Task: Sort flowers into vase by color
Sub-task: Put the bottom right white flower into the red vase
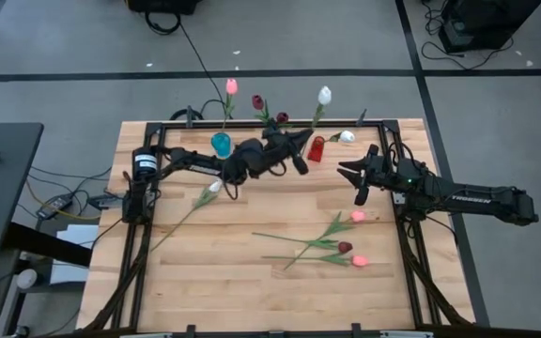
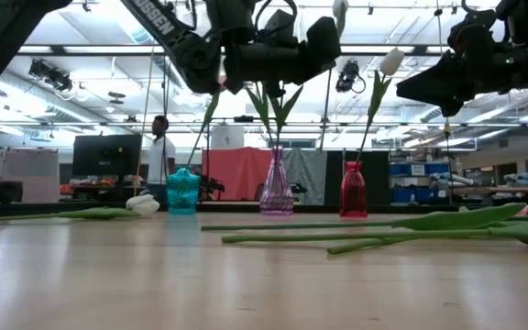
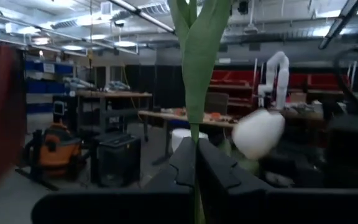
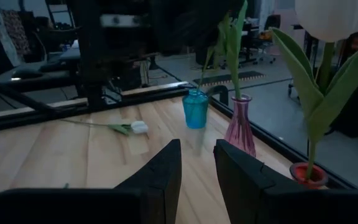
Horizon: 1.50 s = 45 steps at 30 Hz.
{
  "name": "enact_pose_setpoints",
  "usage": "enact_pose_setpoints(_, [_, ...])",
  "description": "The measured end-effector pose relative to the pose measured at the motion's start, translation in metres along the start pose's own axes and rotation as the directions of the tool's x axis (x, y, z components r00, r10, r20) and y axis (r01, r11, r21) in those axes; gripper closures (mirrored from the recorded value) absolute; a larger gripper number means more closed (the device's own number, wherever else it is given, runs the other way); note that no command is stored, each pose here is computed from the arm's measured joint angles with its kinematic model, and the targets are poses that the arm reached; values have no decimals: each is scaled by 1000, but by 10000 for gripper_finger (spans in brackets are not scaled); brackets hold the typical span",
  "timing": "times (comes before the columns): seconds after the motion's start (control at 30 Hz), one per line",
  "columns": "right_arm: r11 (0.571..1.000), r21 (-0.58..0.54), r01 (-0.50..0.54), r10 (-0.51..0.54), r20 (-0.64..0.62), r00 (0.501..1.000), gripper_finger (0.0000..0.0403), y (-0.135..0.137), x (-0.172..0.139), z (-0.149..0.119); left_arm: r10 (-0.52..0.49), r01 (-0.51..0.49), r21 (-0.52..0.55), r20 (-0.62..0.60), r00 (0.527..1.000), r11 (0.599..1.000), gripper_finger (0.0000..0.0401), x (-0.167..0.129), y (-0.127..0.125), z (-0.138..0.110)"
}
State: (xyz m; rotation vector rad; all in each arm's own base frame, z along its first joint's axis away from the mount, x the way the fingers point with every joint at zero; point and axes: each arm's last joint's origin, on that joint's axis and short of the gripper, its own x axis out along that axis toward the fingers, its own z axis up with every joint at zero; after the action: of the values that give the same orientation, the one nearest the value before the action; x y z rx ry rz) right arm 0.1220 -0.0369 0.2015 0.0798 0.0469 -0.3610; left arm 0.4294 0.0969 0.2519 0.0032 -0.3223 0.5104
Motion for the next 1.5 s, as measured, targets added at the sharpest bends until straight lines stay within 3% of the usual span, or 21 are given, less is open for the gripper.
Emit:
enact_pose_setpoints(0.17, [1000, -4, -4, 4, 3, 1000, 293, 0, 0, 0, 22, -22, -6, 36, 999, 1000, 393, 24, 0, -3])
enact_pose_setpoints(0.3, [1000, -14, -8, 8, 0, 1000, 293, 0, 0, 0, 136, -138, 43, 55, 989, 990, 394, 39, -9, -15])
enact_pose_setpoints(0.43, [1000, -19, -12, 12, -2, 1000, 293, 0, 0, 0, 176, -185, 93, 98, 979, 978, 394, 49, -26, -14])
enact_pose_setpoints(0.6, [999, -26, -33, 33, -3, 999, 292, 1, 0, 0, 187, -199, 147, 95, 978, 969, 394, 50, -49, -22])
enact_pose_setpoints(0.87, [999, -31, -34, 34, 2, 999, 292, 1, 0, 0, 234, -244, 94, 110, 966, 965, 394, 38, -75, -17])
enact_pose_setpoints(1.0, [999, -25, -37, 37, 5, 999, 292, 1, 0, 1, 268, -278, 57, 135, 954, 959, 394, 34, -79, -24])
enact_pose_setpoints(1.13, [998, -24, -54, 55, 3, 999, 292, 2, 0, 1, 297, -309, 91, 127, 946, 947, 394, 33, -83, -45])
enact_pose_setpoints(1.5, [998, -24, -53, 53, 4, 999, 292, 2, 0, 1, 360, -401, 203, 209, 909, 893, 394, 61, -71, -47])
